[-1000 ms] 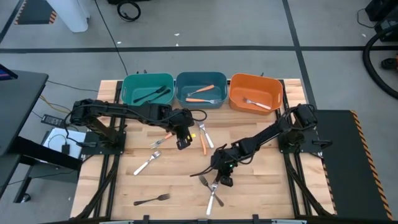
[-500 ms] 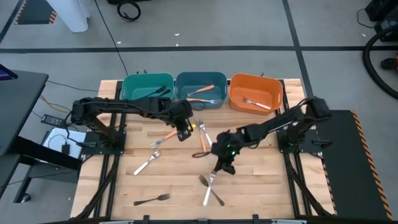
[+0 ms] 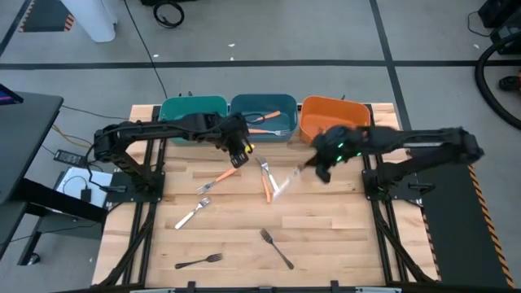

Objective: Sort silverware by color (type)
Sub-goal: Put the bottom white fork in the orange bin

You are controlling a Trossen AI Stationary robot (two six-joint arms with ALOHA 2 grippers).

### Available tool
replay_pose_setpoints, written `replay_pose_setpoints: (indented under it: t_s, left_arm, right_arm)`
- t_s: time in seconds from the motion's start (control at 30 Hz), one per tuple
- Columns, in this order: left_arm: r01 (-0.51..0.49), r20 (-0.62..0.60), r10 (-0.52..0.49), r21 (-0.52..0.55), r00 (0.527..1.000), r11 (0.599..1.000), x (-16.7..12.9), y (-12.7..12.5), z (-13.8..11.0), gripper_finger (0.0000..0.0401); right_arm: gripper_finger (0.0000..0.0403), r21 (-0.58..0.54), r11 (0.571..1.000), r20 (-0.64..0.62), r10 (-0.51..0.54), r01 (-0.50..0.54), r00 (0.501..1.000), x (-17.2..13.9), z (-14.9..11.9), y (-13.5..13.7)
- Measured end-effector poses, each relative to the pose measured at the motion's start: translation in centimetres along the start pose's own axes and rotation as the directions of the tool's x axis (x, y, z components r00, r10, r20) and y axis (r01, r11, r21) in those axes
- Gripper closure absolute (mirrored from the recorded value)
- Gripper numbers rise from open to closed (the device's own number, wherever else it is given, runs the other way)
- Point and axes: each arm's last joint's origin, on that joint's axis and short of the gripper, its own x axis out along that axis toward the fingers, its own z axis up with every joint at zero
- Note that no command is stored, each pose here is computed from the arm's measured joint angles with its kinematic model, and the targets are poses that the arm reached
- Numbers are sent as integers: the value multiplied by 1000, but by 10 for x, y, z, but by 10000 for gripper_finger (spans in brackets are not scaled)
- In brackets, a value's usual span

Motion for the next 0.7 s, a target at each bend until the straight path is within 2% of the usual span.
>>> replay_pose_setpoints:
  t_s: [0.13, 0.27, 0.37, 0.53, 0.6, 0.7]
  left_arm:
    - [-7, 1, 7, 21, 1000, 1000, 0, 5, 1, 259]
    - [-8, 9, 8, 32, 1000, 999, 0, 6, 2, 259]
    - [-6, 27, 4, 58, 1000, 998, 0, 6, 4, 259]
    - [6, 114, -14, 68, 993, 998, 0, 4, 12, 259]
    - [13, 161, -24, 67, 987, 998, -1, 3, 17, 259]
    - [21, 213, -34, 66, 976, 998, -2, 2, 22, 259]
  right_arm:
    - [402, 81, 983, 138, -172, 162, 975, -38, -1, -21]
    - [402, 180, 931, 225, -354, 318, 908, -70, -8, -40]
    - [401, 269, 862, 265, -494, 429, 828, -90, -16, -51]
    - [401, 444, 680, 260, -721, 583, 643, -110, -24, -66]
    - [401, 467, 643, 234, -752, 607, 616, -112, -25, -71]
    - [401, 469, 626, 169, -756, 623, 633, -106, -24, -77]
